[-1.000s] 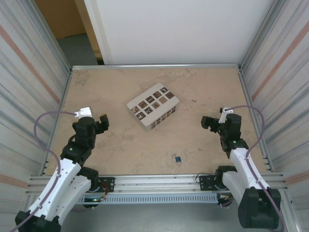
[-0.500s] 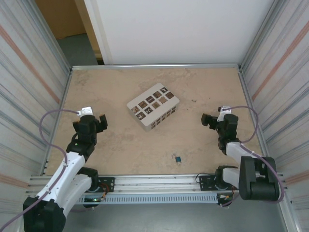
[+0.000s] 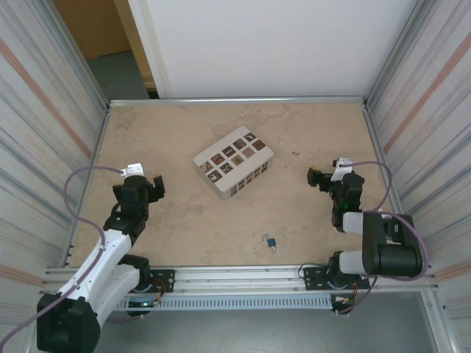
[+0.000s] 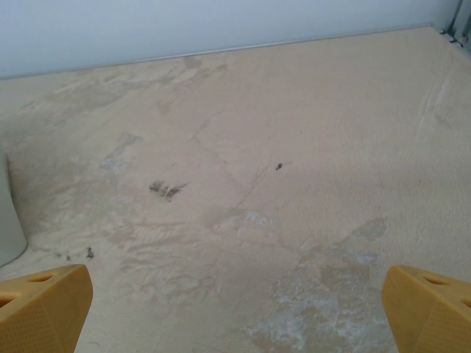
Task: Unlock the padlock with the key
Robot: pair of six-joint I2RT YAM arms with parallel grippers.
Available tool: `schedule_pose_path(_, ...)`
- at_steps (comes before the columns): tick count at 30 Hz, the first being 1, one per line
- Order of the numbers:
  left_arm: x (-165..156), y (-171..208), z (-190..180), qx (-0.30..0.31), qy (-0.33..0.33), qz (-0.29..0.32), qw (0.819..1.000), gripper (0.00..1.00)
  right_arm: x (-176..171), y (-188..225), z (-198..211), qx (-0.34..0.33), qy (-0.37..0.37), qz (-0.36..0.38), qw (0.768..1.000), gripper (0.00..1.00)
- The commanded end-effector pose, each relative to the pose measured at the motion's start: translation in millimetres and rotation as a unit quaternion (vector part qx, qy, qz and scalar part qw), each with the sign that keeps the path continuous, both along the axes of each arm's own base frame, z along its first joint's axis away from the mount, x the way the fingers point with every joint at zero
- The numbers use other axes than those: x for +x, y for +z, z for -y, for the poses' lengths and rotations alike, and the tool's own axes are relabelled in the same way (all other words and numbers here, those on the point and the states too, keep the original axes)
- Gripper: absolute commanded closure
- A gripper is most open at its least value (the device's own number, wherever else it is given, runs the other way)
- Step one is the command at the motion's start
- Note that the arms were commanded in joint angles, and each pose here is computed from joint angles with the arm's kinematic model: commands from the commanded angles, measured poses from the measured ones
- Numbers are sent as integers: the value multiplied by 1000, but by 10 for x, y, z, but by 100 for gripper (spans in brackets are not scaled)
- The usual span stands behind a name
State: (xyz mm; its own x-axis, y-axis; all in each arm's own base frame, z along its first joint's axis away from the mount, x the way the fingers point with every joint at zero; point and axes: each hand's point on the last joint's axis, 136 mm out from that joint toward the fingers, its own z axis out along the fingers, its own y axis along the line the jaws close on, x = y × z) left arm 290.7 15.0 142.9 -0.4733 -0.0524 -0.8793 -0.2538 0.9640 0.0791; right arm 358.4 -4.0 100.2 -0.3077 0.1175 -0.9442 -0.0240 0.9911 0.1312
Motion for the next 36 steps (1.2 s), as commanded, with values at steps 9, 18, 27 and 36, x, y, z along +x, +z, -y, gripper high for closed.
schedule_pose_path(9,121,-78,59,8,-28,6,1000,1,88,-48,103,10,-8,29,999,1)
schedule_pose_path(18,162,-71,58,0,-33,15,999,1,240,-149,252,24,-45,-25,998,1)
schedule_pose_path(27,180,-55,77,-1,-40,23,999,1,360,-191,165,-21,-52,-55,997,1)
schedule_pose_path(36,175,39,85,-5,-43,40,998,1,363,-187,159,-26,-53,-55,997,1)
